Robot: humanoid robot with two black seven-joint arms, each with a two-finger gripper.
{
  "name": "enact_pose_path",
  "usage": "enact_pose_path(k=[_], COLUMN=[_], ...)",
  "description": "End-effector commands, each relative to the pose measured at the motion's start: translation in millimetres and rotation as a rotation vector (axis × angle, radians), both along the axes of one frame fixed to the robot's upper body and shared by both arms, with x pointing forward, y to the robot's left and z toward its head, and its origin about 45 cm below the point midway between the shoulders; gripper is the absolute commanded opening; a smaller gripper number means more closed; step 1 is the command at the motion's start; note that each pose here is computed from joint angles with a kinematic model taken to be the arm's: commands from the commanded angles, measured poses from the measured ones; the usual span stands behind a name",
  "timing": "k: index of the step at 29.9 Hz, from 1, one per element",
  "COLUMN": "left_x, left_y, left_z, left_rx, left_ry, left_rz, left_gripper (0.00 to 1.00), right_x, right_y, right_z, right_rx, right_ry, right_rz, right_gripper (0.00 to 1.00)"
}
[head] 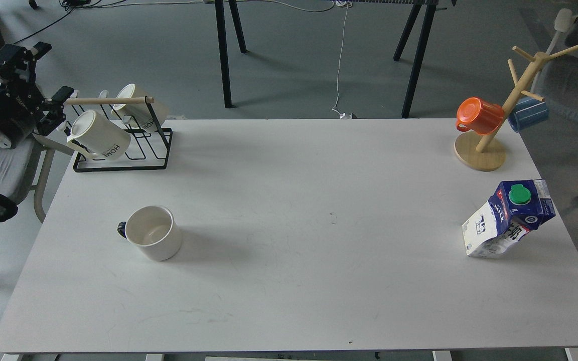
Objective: Place cup and milk with both arms
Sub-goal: 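Move the left gripper from rest toward the white mug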
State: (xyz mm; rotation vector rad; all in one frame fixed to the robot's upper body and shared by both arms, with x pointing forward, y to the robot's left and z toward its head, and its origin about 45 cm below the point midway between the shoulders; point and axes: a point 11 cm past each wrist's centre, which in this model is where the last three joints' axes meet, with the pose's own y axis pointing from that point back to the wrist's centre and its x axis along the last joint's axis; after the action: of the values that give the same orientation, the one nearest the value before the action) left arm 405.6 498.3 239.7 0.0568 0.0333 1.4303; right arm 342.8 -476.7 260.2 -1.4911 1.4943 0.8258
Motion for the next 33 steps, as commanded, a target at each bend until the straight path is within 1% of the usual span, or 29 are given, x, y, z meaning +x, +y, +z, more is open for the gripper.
enact_pose_path(k=[1,9,11,15,17,20,24,26,28,30,31,32,33], left_x=[-3.2,-4.5,-5.4,0.4,9.4,24.9,28.4,31.1,25.5,14.7,8.3,0.8,-7.5], left_y=[7.0,14.3,12.4,6.6,0.0,-16.0,-38.7,-58.0,-77.1,-98.6,-101.7,-105.3,-106.8], left_z=[-12.0,-10.5,-17.8,-12.0,-0.5,17.2,19.2,34.1,44.4,52.7,55.9,55.6,47.4], left_rx=[-0.030,-0.039,-0.017,0.074,0.158,0.363,0.692,0.846,0.966,1.067,1.120,1.181,1.237], left_ry=[0.011,0.002,0.026,0.044,0.044,0.063,0.133,0.110,0.078,0.036,0.029,0.028,0.046], left_rz=[0.051,0.080,0.072,0.017,-0.034,-0.152,-0.360,-0.477,-0.589,-0.702,-0.740,-0.785,-0.834], left_gripper=[1.00,1.00,1.00,1.00,1.00,1.00,1.00,1.00,1.00,1.00,1.00,1.00,1.00], right_x=[0.1,0.0,0.4,0.8,0.6,0.6,0.2,-0.1,-0.1,-0.6,-0.6,-1.0,-1.1], right_y=[-0.4,0.6,2.3,3.0,2.0,0.9,2.0,2.3,1.9,1.9,1.9,1.7,1.3], right_z=[0.1,-1.2,-0.7,1.0,2.2,3.4,1.2,0.3,0.2,-0.8,-0.8,-1.3,-1.5], right_rx=[-0.001,0.004,0.008,0.009,0.007,0.004,0.006,0.006,0.005,0.005,0.005,0.005,0.004], right_ry=[0.000,0.000,-0.003,-0.007,-0.010,-0.011,-0.007,-0.004,-0.003,-0.001,-0.001,0.001,0.001], right_rz=[-0.001,-0.001,0.003,0.005,0.003,0.002,0.003,0.005,0.003,0.004,0.004,0.003,0.002], right_gripper=[0.98,0.98,0.98,0.98,0.98,0.98,0.98,0.98,0.98,0.98,0.98,0.98,0.98])
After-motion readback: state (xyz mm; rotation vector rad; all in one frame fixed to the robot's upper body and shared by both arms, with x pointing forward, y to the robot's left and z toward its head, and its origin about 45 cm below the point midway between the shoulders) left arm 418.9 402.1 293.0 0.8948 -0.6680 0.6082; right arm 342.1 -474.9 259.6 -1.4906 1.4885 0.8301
